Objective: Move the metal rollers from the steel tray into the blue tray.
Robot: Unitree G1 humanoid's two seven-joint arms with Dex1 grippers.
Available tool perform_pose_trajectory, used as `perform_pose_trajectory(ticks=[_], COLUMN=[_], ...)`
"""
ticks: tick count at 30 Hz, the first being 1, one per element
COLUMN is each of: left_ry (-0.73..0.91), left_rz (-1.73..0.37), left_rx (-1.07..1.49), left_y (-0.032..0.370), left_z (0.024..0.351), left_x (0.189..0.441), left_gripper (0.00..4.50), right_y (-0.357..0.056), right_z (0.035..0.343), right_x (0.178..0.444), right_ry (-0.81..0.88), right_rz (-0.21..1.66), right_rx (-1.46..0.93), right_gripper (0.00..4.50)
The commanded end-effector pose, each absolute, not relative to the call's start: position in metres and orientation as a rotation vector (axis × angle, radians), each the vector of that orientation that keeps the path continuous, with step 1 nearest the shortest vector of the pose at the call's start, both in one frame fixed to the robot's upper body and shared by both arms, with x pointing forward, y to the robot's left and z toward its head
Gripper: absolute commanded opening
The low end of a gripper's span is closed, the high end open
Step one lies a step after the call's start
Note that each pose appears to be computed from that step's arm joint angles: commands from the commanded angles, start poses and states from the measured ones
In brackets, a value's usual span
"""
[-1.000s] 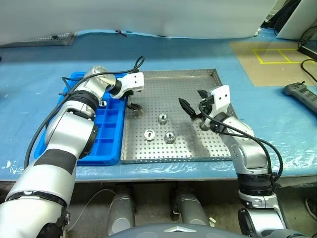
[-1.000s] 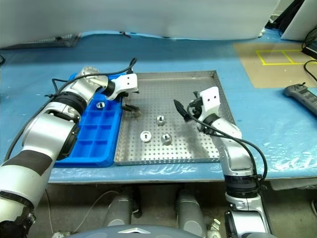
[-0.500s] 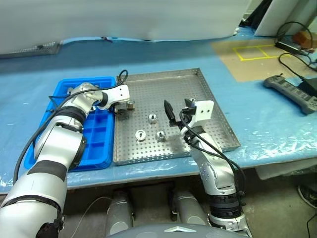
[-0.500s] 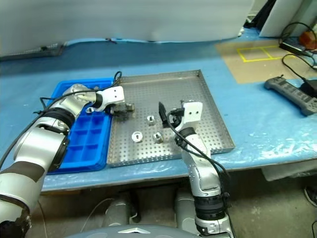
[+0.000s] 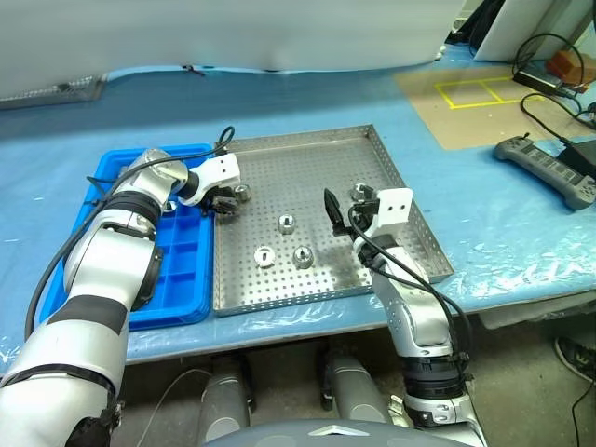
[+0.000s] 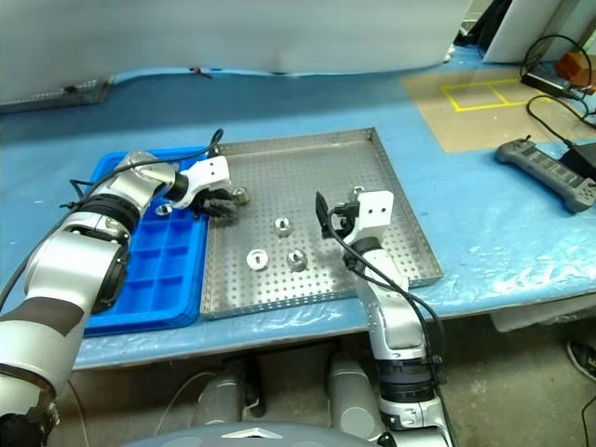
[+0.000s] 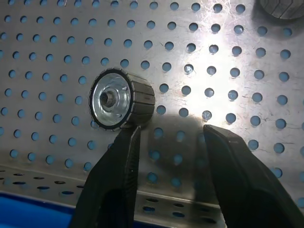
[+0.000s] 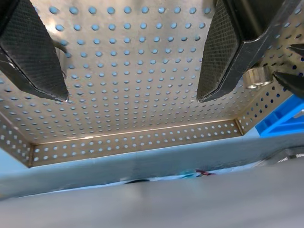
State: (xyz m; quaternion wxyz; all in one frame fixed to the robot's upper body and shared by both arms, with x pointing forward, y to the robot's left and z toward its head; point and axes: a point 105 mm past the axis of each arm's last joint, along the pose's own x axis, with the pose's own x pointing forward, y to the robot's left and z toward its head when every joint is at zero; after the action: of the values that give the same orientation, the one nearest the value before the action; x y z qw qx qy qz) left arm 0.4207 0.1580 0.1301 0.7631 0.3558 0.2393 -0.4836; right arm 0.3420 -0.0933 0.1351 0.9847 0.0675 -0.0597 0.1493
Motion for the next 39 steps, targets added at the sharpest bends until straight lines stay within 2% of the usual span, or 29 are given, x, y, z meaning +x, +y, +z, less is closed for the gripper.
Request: perform_pose_trajectory(ticks=[1,4,5,11,25,33,39], left_ry=[0.449,0.405,0.393,0.360,0.364,0.367,0.434], left_rz=[-1.063,-1.057,-1.060,-1.046,-0.933,-0.869,-0.821], left_rx=[0.753,0.771,0.770,0.807,0.716,0.730,0.794], left_y=[0.148,0.139,0.136,0.128,0.119,0.117,0.127], left_z=[0.157,0.168,0.173,0.182,0.159,0.158,0.145], left_x=[0.426,0.430,0.431,0.435,0.444,0.450,0.451], left_gripper=[2.81,3.86,4.07,4.07,4.07,4.07,4.07], right_y=[-0.088,-0.085,-0.084,-0.085,-0.096,-0.098,-0.098], right_z=[0.145,0.143,0.143,0.141,0.133,0.140,0.140], right_x=[0.343,0.344,0.345,0.345,0.339,0.339,0.339], right_ry=[-0.163,-0.158,-0.158,-0.154,-0.129,-0.146,-0.145], right_rz=[0.330,0.342,0.346,0.349,0.326,0.325,0.326], right_rx=[0.139,0.138,0.136,0.132,0.108,0.117,0.114], right_gripper=[4.50,4.50,4.50,4.50,4.50,4.50,4.50])
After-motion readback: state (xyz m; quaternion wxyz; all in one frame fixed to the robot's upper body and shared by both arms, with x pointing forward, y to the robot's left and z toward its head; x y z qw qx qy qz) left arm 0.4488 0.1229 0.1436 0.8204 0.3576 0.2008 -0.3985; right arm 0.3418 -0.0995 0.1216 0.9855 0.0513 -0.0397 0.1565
